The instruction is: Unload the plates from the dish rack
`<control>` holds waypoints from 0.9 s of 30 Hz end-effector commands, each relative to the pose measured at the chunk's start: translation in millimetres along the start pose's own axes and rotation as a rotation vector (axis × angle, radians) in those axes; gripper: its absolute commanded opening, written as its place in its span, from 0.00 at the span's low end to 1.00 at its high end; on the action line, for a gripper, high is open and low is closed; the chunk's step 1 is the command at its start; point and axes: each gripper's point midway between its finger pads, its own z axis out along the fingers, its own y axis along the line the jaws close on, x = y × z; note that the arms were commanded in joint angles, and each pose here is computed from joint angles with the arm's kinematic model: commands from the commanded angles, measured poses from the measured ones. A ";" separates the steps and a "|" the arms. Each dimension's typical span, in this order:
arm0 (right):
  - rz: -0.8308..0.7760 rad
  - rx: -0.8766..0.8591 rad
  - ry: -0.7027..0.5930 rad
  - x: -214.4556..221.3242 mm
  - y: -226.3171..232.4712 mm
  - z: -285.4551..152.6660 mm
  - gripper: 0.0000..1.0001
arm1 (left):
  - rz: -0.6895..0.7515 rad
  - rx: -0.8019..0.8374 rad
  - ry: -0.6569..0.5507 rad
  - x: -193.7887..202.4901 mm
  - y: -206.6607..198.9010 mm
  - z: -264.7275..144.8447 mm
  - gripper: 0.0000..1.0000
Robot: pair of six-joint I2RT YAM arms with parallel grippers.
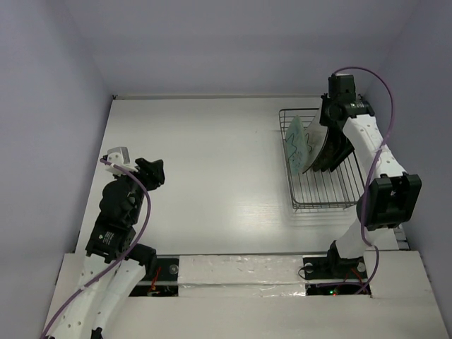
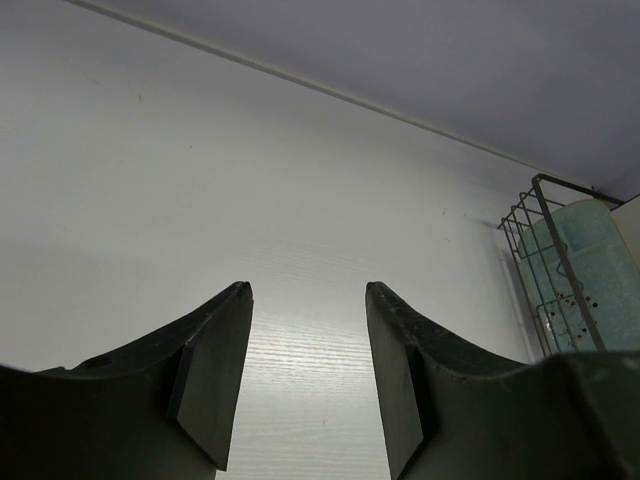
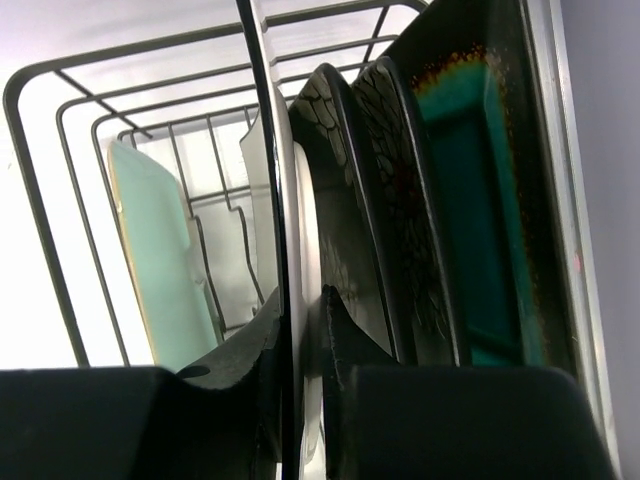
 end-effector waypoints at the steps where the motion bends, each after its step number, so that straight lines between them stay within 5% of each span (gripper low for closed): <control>1: 0.045 -0.046 -0.197 -66.2 -0.2 -46.9 0.00 | -0.005 0.021 -0.044 -10.1 -4.6 1.6 0.46; 19: 0.180 -0.139 -0.675 -143.1 -34.9 -260.7 0.00 | -0.004 0.017 -0.036 -7.8 -4.0 3.1 0.46; 27: 0.311 -0.683 -0.753 -148.8 72.9 -290.6 0.00 | -0.013 0.012 -0.047 -10.0 -2.2 1.3 0.46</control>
